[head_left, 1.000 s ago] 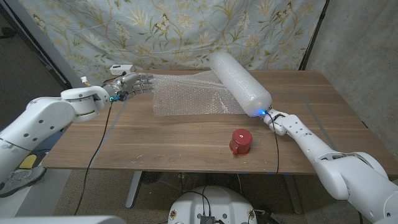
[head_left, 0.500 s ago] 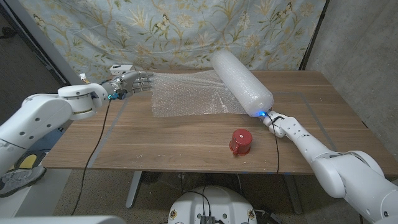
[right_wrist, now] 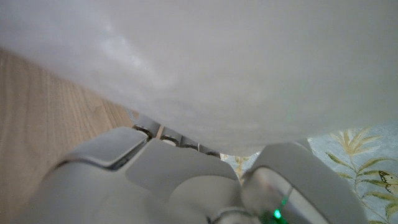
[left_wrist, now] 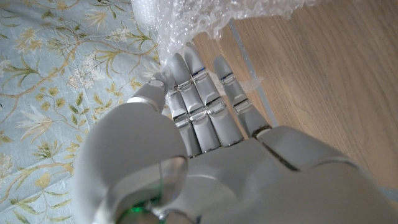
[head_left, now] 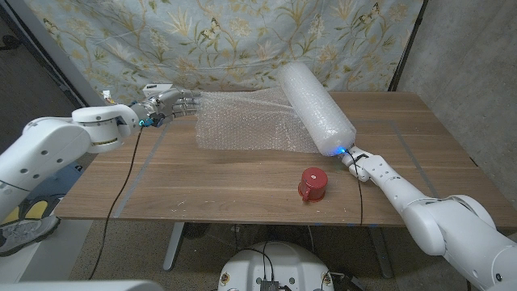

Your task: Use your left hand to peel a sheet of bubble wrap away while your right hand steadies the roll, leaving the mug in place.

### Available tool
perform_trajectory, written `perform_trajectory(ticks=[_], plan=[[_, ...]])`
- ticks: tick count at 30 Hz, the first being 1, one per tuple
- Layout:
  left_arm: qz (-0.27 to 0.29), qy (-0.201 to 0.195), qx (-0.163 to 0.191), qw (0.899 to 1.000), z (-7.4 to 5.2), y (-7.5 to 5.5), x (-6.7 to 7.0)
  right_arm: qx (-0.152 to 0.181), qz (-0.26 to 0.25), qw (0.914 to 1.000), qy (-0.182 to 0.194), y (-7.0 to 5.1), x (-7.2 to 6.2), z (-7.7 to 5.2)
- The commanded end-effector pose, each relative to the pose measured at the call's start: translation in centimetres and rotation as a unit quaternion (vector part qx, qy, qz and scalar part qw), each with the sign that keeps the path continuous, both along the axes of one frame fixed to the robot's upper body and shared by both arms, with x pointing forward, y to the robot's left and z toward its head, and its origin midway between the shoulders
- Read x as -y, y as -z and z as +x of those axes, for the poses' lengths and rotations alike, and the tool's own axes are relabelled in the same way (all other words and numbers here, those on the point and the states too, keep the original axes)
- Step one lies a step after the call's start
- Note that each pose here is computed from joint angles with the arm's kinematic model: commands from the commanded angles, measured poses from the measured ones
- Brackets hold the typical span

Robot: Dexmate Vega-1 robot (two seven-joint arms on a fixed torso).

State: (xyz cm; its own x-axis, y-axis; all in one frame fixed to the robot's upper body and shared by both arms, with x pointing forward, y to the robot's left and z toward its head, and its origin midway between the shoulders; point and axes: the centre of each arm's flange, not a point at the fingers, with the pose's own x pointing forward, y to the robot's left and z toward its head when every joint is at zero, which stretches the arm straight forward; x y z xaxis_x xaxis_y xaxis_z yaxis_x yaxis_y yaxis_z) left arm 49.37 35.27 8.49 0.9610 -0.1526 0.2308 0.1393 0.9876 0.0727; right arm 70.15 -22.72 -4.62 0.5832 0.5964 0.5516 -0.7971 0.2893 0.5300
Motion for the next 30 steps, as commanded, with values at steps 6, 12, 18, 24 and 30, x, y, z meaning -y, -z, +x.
perform_trajectory(ticks=[6, 12, 18, 24, 30], plan=[[0.020, 0.004, 0.002, 1.000, -1.4, -0.1, -0.5, 0.018, 0.004, 0.9998, -0.002, 0.0, 0.3, -0.3], [0.025, 0.003, 0.002, 1.000, -2.1, -0.2, -0.6, 0.017, 0.008, 0.9998, 0.000, 0.0, 0.5, -0.2], [0.030, 0.008, 0.005, 1.000, -2.6, -0.6, -0.6, 0.014, 0.008, 0.9999, 0.003, 0.0, 0.5, 0.0], [0.031, 0.010, 0.006, 0.999, -2.9, -1.2, -1.0, 0.009, 0.006, 0.9999, 0.006, 0.0, 0.6, 0.2], [0.032, 0.018, 0.010, 0.999, -3.3, -2.1, -1.2, 0.004, 0.002, 0.9999, 0.010, 0.0, 0.7, 0.4]])
